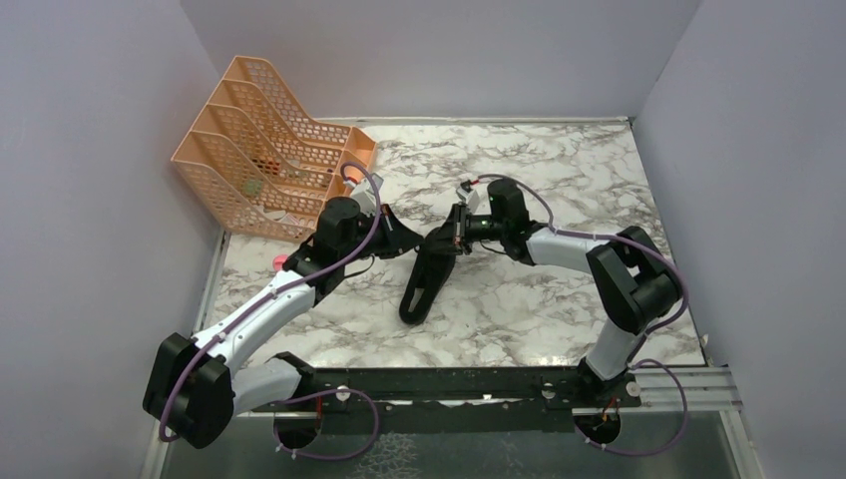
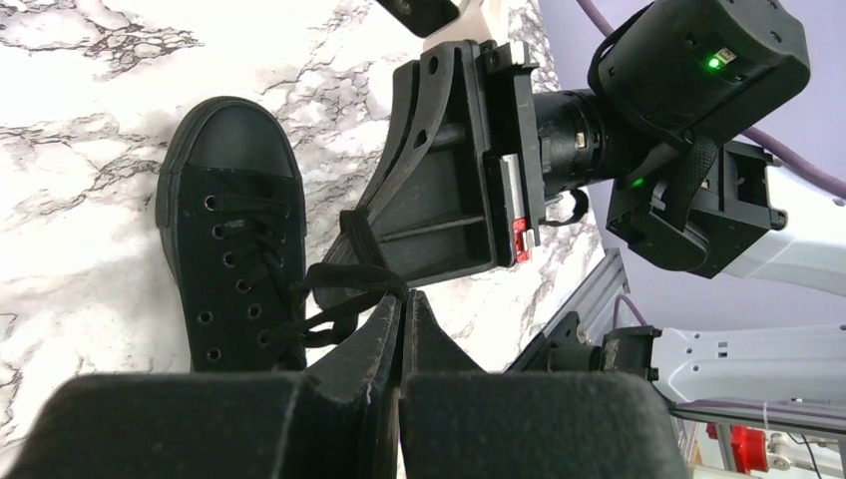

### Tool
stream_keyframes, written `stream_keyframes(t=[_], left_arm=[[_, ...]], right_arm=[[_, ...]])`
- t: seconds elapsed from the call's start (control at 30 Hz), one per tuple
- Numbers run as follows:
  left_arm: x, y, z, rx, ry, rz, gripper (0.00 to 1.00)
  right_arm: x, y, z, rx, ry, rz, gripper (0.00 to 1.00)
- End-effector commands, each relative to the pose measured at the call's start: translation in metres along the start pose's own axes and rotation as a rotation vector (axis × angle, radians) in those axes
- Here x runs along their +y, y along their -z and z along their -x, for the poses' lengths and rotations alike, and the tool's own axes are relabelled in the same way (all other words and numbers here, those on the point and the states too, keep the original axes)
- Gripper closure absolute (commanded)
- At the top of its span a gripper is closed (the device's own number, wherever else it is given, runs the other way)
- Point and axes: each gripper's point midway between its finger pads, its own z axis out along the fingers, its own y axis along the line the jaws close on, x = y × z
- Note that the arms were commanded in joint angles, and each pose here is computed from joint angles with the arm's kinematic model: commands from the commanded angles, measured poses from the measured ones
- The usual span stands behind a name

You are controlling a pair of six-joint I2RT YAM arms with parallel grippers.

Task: Tie the shoes

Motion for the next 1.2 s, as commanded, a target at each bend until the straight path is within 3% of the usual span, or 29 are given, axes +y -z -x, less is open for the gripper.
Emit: stream_keyframes(t=[0.0,0.23,0.53,1.17], left_arm=[[-0.013,0.004,0.011,-0.043,-0.021,-0.052,1.0],[-0.016,0.0,0.013,-0.04,-0.033,-0.065,1.0],[-0.017,0.001,0.01,-0.033,-0.026,-0.079,1.0],[-0.015,0.0,0.006,-0.023,-0.035,-0.087,1.0]], right_arm=[[0.009,-0.002,-0.006,0.054,-0.009,0.024,0.99],[0.007,0.004,-0.024,0.176,-0.132,-0.039,0.99],[0.007,-0.009,0.002,0.069,-0.178,-0.035,0.99],[0.022,0.001,0.009,0.062,-0.336,0.022,0.99]])
